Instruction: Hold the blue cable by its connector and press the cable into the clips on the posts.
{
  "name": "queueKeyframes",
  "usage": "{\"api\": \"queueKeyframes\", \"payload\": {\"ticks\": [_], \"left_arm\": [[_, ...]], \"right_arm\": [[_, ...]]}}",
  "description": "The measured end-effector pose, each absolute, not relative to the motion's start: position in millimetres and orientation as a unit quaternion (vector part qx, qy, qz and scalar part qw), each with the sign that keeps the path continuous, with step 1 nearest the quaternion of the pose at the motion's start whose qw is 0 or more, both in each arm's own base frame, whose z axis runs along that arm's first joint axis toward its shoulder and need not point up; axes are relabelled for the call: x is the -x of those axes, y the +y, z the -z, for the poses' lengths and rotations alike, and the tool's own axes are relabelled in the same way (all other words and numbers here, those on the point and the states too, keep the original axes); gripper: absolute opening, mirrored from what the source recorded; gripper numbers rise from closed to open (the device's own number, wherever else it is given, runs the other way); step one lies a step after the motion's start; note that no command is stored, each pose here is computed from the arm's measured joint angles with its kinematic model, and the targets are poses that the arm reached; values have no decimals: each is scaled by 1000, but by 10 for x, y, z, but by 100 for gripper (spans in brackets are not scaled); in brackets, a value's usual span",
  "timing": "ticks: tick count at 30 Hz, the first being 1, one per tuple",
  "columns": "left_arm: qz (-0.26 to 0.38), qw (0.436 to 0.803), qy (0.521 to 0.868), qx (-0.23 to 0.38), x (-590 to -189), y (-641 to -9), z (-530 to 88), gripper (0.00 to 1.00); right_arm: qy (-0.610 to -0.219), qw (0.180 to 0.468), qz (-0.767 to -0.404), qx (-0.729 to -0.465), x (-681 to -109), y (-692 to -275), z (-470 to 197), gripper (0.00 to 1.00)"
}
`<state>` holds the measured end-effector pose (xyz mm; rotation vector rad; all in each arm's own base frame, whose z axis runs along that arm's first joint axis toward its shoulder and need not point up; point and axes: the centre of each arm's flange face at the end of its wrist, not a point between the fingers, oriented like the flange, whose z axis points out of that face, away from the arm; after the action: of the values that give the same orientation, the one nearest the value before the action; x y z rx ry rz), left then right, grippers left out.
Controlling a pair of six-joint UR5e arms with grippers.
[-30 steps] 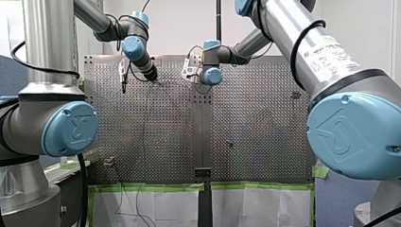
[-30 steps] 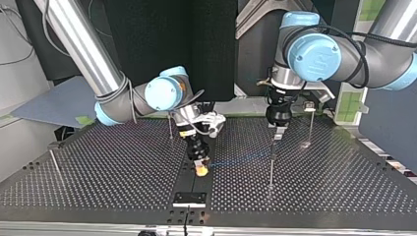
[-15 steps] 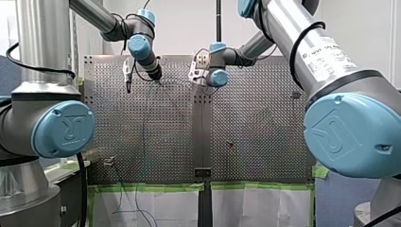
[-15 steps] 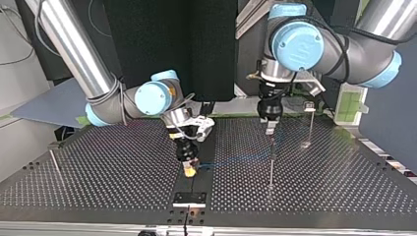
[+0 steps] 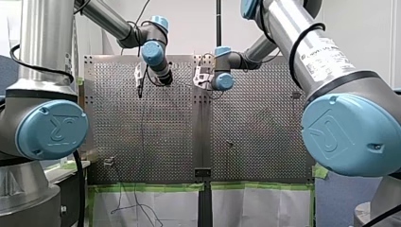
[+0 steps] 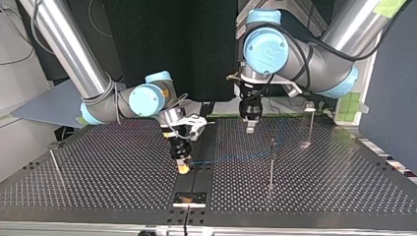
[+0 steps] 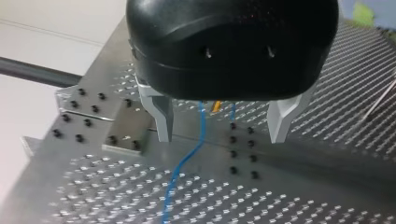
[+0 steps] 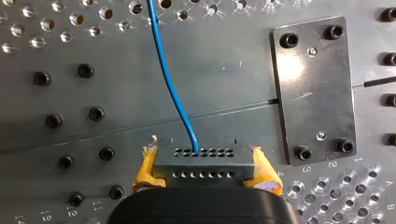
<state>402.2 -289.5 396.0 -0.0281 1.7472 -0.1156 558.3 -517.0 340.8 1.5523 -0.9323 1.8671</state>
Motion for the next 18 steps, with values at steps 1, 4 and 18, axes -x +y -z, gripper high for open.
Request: {"api": "queueKeyframes", "payload": {"ticks": [1, 4, 18], "left_arm": [[47, 645, 762, 15, -4041, -2900, -4013, 100], [39, 659, 751, 24, -4093, -2904, -4161, 100], [36, 666, 745, 25, -4413, -3108, -4035, 100]], "right_arm": [[-345, 267, -692, -576, -5578, -5176, -3408, 0], [-343, 266, -693, -576, -5568, -5189, -3408, 0], [-342, 266, -693, -576, -5561, -5199, -3411, 0]]}}
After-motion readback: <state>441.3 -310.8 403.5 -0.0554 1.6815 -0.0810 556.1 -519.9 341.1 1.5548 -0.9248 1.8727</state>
